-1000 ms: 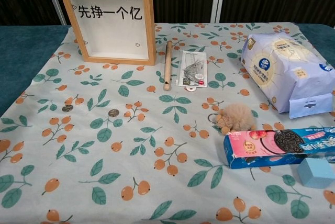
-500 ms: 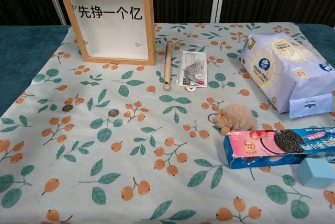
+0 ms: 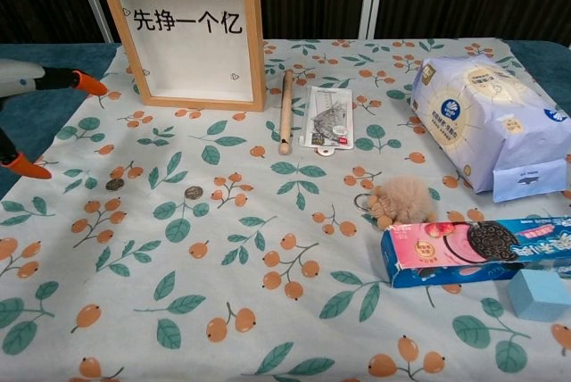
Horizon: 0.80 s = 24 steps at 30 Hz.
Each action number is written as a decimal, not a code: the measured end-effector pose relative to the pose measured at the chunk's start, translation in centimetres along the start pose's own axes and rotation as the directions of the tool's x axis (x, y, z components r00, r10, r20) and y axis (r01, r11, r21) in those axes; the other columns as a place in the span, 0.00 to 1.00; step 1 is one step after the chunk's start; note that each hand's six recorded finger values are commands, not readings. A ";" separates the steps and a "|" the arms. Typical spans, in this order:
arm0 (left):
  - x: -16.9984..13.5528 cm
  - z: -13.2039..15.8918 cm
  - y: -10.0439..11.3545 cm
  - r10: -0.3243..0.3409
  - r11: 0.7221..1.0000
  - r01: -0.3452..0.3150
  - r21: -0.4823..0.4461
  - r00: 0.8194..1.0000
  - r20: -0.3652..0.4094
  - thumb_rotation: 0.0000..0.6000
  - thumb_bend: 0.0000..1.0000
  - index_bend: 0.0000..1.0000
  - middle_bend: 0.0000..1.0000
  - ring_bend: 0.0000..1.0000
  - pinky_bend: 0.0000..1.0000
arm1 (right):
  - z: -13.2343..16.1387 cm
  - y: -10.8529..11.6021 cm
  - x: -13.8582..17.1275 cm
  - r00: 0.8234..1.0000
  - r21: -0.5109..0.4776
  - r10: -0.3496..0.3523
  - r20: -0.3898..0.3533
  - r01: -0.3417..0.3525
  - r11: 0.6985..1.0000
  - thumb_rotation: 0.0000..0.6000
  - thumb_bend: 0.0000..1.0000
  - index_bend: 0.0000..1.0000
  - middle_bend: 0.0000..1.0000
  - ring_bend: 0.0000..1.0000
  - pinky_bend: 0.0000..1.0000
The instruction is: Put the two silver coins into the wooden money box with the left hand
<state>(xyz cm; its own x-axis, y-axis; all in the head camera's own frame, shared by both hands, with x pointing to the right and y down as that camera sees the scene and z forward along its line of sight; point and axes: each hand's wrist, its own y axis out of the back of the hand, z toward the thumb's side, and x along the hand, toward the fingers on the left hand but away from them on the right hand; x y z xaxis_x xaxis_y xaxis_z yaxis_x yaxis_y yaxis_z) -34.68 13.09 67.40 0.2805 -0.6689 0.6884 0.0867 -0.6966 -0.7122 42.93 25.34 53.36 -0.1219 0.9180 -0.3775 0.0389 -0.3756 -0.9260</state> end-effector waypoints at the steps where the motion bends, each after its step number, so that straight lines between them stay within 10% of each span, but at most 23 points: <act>1: 0.4 0.3 -0.2 -0.006 1.000 0.006 0.007 1.000 0.002 1.00 0.03 0.12 0.01 0.00 0.00 | 0.0 0.0 0.0 1.000 0.000 0.000 0.001 0.000 1.000 1.00 0.37 0.10 0.05 0.00 0.00; 24: 3.7 1.0 -2.4 0.034 0.999 -0.033 0.018 0.999 -0.032 1.00 0.03 0.22 0.04 0.00 0.00 | -0.2 0.1 0.1 1.000 -0.007 -0.001 0.017 0.002 1.000 1.00 0.37 0.10 0.05 0.00 0.00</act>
<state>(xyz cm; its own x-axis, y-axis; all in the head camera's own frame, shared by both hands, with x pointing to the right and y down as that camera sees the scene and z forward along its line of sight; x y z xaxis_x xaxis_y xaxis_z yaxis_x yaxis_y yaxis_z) -32.89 12.56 71.54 0.2523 -0.7002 0.6679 0.0943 -0.6691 -0.7371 43.12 25.39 53.24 -0.1390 0.9162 -0.3759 0.0457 -0.3733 -0.9266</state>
